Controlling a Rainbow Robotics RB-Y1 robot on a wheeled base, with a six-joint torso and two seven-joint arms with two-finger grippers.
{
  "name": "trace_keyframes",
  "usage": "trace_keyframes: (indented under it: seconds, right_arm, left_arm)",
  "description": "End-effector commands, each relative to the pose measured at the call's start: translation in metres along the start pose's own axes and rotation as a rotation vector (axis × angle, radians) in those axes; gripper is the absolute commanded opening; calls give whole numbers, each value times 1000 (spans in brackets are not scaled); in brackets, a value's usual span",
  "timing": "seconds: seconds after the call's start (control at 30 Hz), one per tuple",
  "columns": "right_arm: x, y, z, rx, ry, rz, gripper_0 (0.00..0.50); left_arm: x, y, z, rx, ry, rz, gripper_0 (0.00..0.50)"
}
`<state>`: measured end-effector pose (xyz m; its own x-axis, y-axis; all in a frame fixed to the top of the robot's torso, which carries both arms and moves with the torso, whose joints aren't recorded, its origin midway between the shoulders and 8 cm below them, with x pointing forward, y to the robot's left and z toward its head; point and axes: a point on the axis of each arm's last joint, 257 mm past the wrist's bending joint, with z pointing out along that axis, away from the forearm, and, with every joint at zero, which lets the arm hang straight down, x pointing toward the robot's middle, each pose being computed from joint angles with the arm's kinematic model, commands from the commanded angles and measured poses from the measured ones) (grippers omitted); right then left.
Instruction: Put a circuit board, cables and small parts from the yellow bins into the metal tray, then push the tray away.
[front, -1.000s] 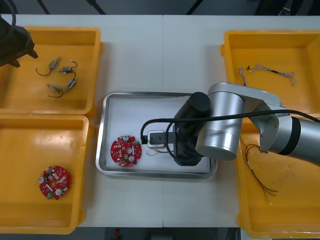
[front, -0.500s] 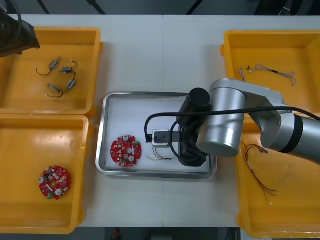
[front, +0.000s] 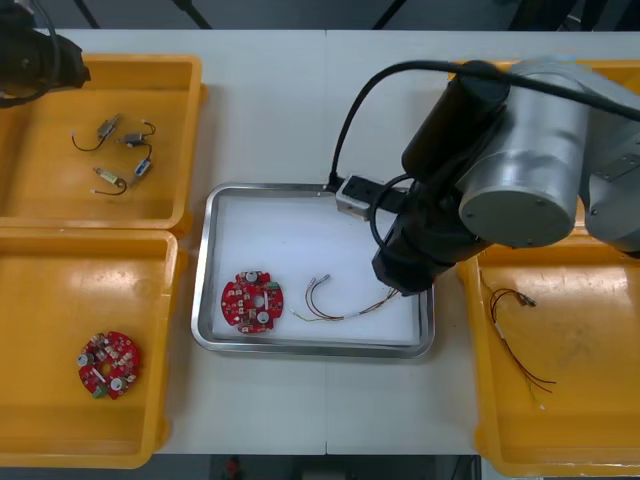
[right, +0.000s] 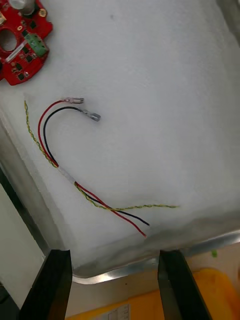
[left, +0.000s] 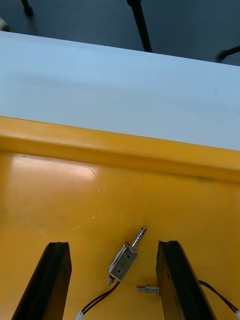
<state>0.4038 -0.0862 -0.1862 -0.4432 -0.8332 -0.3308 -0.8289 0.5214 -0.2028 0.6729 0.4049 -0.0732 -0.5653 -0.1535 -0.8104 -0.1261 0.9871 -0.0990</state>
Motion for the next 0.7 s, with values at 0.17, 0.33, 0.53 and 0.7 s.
trace_keyframes:
  seconds: [0.17, 0.33, 0.53, 0.7]
  right_arm:
    - [17, -49, -54, 49, -18, 293, 500]
    - [30, -73, -73, 77, -13, 409, 500]
    - [48, -110, -89, 119, -7, 516, 500]
    - [63, -146, -101, 145, -10, 626, 500]
  left_arm:
    - [-6, -20, 9, 4, -14, 260, 500]
    - [10, -22, 23, 2, -25, 315, 500]
    - [23, -25, 32, 6, -13, 326, 500]
    - [31, -29, 45, 12, -18, 304, 500]
